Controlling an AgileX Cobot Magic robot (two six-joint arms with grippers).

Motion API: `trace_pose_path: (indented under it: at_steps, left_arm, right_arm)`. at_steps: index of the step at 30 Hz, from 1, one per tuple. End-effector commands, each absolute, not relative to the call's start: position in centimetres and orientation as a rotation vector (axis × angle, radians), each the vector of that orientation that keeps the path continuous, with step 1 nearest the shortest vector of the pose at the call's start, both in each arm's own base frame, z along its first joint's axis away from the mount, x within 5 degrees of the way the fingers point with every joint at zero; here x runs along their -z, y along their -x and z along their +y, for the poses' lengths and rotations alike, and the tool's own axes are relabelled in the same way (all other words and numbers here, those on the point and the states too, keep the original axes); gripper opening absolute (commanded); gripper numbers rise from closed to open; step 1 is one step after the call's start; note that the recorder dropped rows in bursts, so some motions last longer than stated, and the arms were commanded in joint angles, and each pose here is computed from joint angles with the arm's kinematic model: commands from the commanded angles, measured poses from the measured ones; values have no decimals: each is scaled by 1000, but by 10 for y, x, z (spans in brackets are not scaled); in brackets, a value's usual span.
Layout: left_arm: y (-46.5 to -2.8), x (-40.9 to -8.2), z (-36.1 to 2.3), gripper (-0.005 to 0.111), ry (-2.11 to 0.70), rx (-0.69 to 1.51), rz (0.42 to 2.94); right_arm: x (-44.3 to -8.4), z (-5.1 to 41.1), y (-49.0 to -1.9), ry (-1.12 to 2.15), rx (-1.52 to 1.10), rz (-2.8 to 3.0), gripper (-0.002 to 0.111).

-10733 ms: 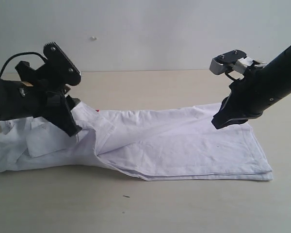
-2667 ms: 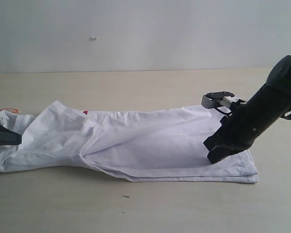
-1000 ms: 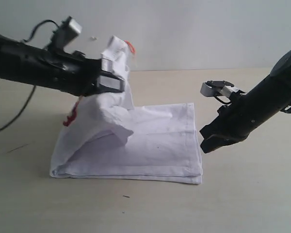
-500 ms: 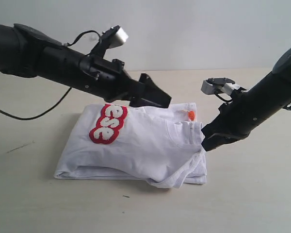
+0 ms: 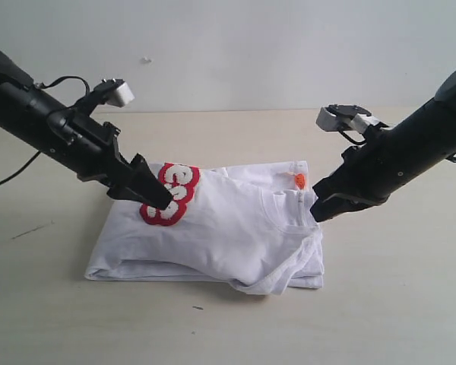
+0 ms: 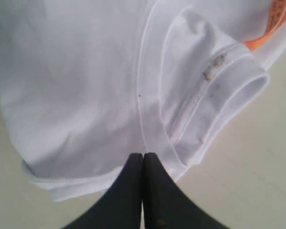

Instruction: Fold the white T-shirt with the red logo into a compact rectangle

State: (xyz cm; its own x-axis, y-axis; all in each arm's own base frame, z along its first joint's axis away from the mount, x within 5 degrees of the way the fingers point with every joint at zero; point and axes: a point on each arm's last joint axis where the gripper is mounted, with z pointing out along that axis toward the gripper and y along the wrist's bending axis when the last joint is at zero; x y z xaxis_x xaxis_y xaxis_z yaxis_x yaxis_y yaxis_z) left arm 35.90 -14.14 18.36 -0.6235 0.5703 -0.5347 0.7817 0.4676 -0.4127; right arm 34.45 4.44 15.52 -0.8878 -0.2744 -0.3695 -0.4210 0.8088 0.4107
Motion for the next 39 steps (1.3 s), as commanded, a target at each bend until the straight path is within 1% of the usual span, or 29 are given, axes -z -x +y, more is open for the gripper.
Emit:
trace_pose_path:
  at_steps: [1,7,9,16,18,19,21,25,27,29,32,35,39]
  left_arm:
    - [-360,-157,-142,104,-1139,988,2481]
    - [-361,-122,-142,104,-1105,1039,2580]
    - [-361,-116,-142,104,-1104,1052,2596]
    - [-360,-115,-142,104,-1109,1065,2600]
    - [-360,-115,-142,102,-1109,1065,2600]
    - [-360,-115,-142,99,-1109,1065,2600]
    - [-360,-115,-142,85,-1109,1065,2600]
    - [-360,-115,-142,44,-1093,1067,2607]
    - [-362,-115,-143,21,-1050,1066,2619]
    - [-362,-116,-144,1,-1026,1081,2613]
    - [-362,-117,-144,0,-1029,1078,2612]
    - [-362,-120,-139,0,-1067,1020,2619]
    - [-363,-116,-127,0,-1036,926,2724]
  right_arm:
    - [-160,45,-345,532,-728,2677,0]
    - [-160,45,-345,536,-727,2676,0]
    - [-160,45,-345,537,-726,2677,0]
    - [-160,45,-345,546,-724,2674,0]
    - [-160,45,-345,546,-724,2674,0]
    - [-160,45,-345,556,-722,2670,0]
    - [-160,45,-345,559,-721,2669,0]
    - [-160,44,-345,570,-713,2673,0]
    - [-160,44,-345,570,-713,2673,0]
    - [-160,45,-345,571,-714,2673,0]
    - [-160,45,-344,576,-725,2677,0]
    - [-160,45,-344,577,-727,2677,0]
    - [-160,45,-344,576,-725,2677,0]
